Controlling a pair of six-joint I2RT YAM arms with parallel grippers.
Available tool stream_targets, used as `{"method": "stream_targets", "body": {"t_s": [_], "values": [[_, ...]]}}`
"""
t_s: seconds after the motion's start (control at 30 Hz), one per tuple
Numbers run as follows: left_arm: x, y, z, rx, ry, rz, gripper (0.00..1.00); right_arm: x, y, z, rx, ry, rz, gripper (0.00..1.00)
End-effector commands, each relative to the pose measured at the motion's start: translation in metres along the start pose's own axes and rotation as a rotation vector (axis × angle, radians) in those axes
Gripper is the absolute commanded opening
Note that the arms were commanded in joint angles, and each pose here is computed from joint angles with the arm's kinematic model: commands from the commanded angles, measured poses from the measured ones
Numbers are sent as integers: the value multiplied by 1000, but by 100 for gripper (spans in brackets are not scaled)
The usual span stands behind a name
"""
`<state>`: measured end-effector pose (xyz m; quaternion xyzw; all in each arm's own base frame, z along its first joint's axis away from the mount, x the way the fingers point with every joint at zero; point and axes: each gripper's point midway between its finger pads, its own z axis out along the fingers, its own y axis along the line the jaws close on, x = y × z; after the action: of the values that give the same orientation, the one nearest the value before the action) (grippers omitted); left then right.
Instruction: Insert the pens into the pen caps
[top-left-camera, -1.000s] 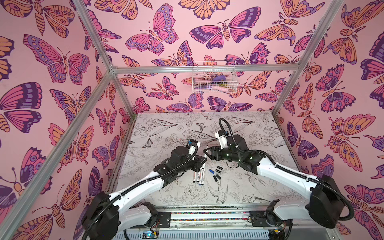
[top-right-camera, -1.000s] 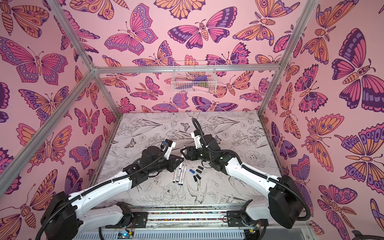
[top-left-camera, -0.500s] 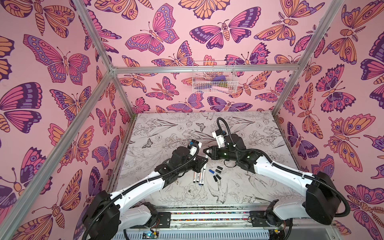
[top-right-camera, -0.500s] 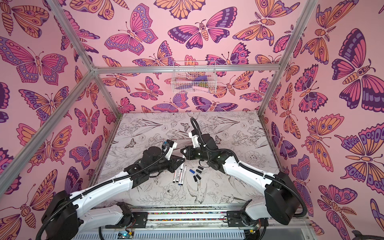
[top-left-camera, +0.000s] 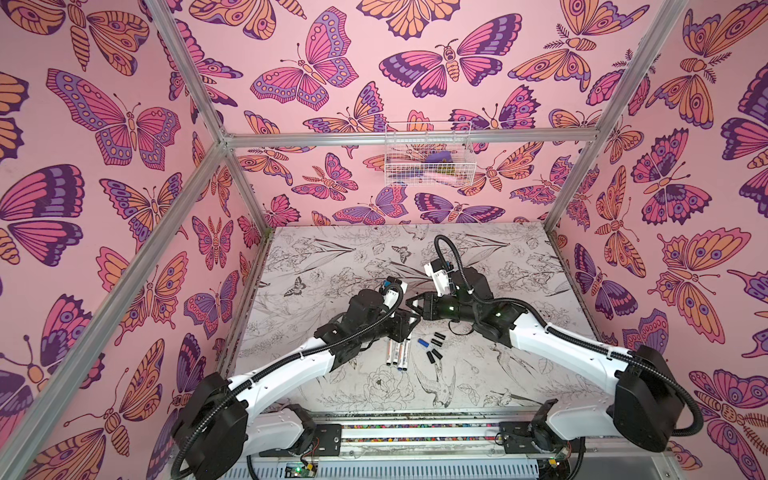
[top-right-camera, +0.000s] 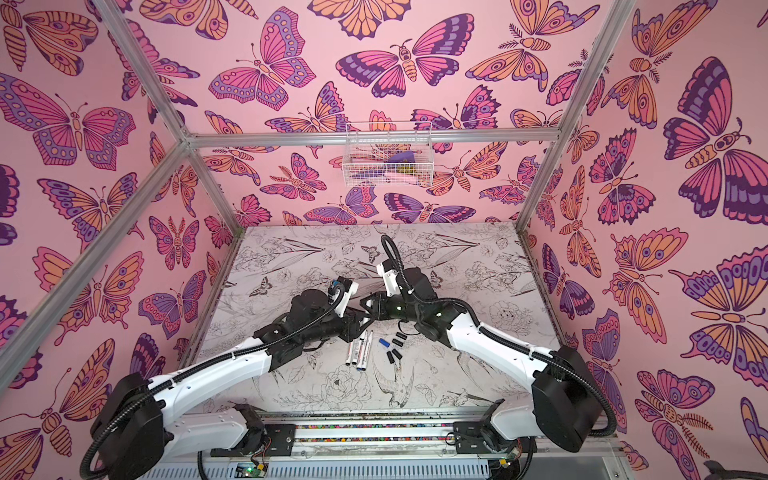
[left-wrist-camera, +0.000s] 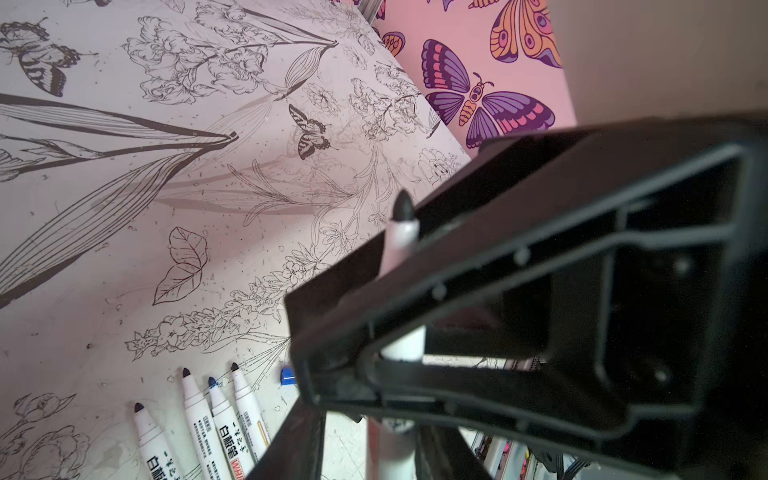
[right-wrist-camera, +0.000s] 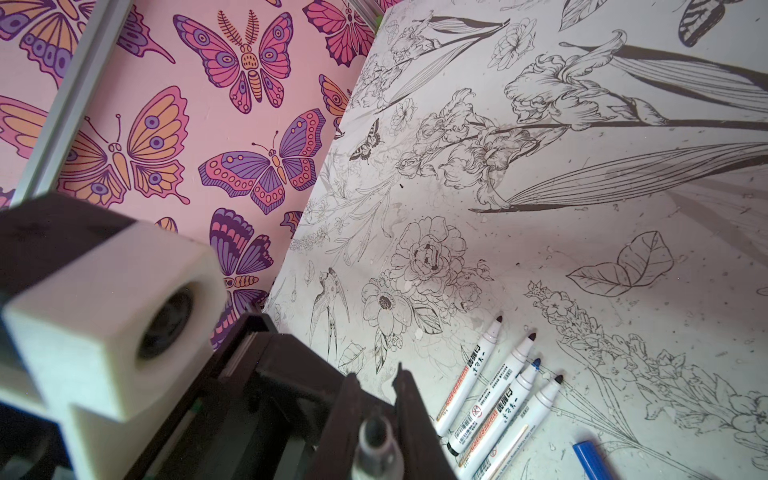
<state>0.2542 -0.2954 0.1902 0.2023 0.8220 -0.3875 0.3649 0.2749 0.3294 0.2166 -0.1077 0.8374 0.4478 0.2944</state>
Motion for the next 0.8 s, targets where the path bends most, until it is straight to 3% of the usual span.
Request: {"method": "stream_targets", "body": {"t_s": [0.0, 0.4, 0.77], "values": [[-6, -8, -1, 21, -6, 31, 36, 1, 5, -6, -7, -2, -17, 0], [-1, -10, 5, 44, 33, 15, 36, -1, 9, -7, -20, -6, -20, 0], [-3, -12, 6, 51, 31, 13, 29, 5, 5, -4, 3, 8, -26, 0]]}}
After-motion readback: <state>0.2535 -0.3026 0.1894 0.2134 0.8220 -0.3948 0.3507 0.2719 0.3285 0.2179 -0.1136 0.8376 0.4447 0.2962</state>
